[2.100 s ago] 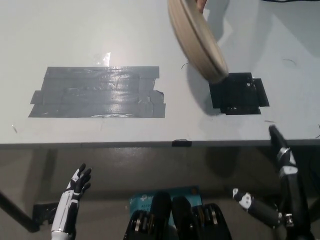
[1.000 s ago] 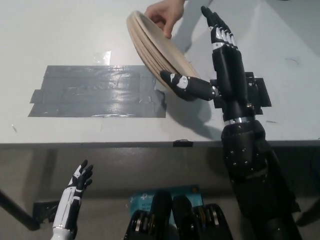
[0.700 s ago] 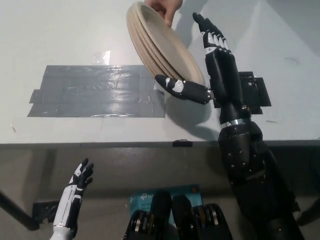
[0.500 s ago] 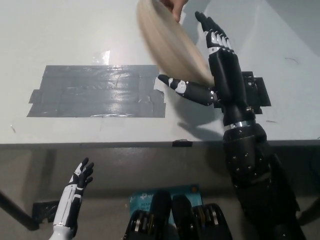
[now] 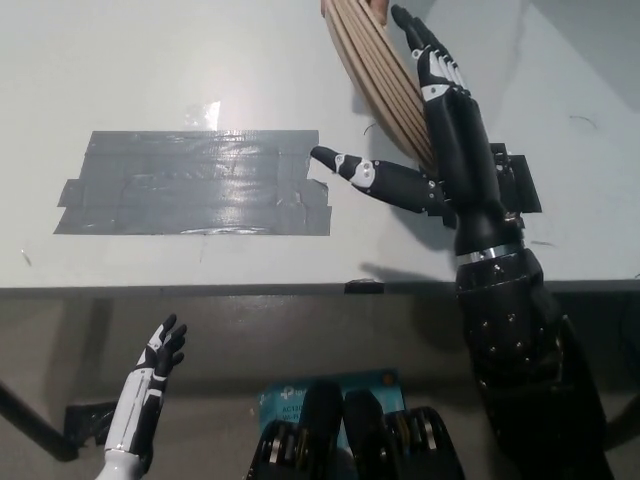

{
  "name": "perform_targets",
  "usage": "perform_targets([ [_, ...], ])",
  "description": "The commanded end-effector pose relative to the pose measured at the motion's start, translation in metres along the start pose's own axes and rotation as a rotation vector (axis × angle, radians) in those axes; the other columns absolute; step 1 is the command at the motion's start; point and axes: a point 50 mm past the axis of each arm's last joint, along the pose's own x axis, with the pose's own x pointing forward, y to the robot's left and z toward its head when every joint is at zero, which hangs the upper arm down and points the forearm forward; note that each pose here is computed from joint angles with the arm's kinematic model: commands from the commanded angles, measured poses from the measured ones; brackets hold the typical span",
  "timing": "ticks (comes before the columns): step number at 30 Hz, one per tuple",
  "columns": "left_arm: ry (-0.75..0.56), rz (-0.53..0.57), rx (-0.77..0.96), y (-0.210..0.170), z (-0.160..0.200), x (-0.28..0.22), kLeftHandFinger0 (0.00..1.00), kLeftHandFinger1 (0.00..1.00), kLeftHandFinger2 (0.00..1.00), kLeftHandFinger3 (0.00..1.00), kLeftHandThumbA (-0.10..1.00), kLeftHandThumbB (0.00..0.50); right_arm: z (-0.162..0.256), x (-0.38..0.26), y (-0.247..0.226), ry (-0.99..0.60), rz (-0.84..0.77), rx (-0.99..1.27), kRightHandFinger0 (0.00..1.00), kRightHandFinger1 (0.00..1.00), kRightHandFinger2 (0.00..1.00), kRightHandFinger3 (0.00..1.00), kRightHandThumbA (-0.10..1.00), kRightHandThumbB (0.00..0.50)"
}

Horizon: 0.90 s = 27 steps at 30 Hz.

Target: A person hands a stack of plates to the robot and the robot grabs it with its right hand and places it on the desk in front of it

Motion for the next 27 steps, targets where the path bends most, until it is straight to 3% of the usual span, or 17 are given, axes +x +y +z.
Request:
perform_targets([
  [1,-0.046,-0.006,0.014,0.004,0.006,0.002,1.00,1.00,1.00,1.00,1.00,0.195,0.016,0.012,-0.003,-0.049,0.004,0.010,1.00,1.00,1.00,1.00,1.00,0.446],
  [11,-0.049,-0.007,0.020,0.004,0.005,-0.002,1.00,1.00,1.00,1.00,1.00,0.192,-0.036,0.015,0.013,0.104,0.058,-0.134,1.00,1.00,1.00,1.00,1.00,0.416],
  [21,-0.053,-0.007,0.017,0.004,0.008,-0.001,1.00,1.00,1.00,1.00,1.00,0.196,-0.055,0.019,0.026,0.181,0.046,-0.218,1.00,1.00,1.00,1.00,1.00,0.422],
  [23,-0.048,-0.006,0.017,0.004,0.008,-0.001,1.00,1.00,1.00,1.00,1.00,0.207,-0.056,0.021,0.027,0.185,0.028,-0.241,1.00,1.00,1.00,1.00,0.97,0.420],
  [27,-0.056,-0.008,0.021,0.005,0.009,0.002,1.00,1.00,1.00,1.00,1.00,0.209,-0.054,0.029,0.030,0.164,-0.073,-0.320,1.00,1.00,1.00,1.00,0.77,0.447],
])
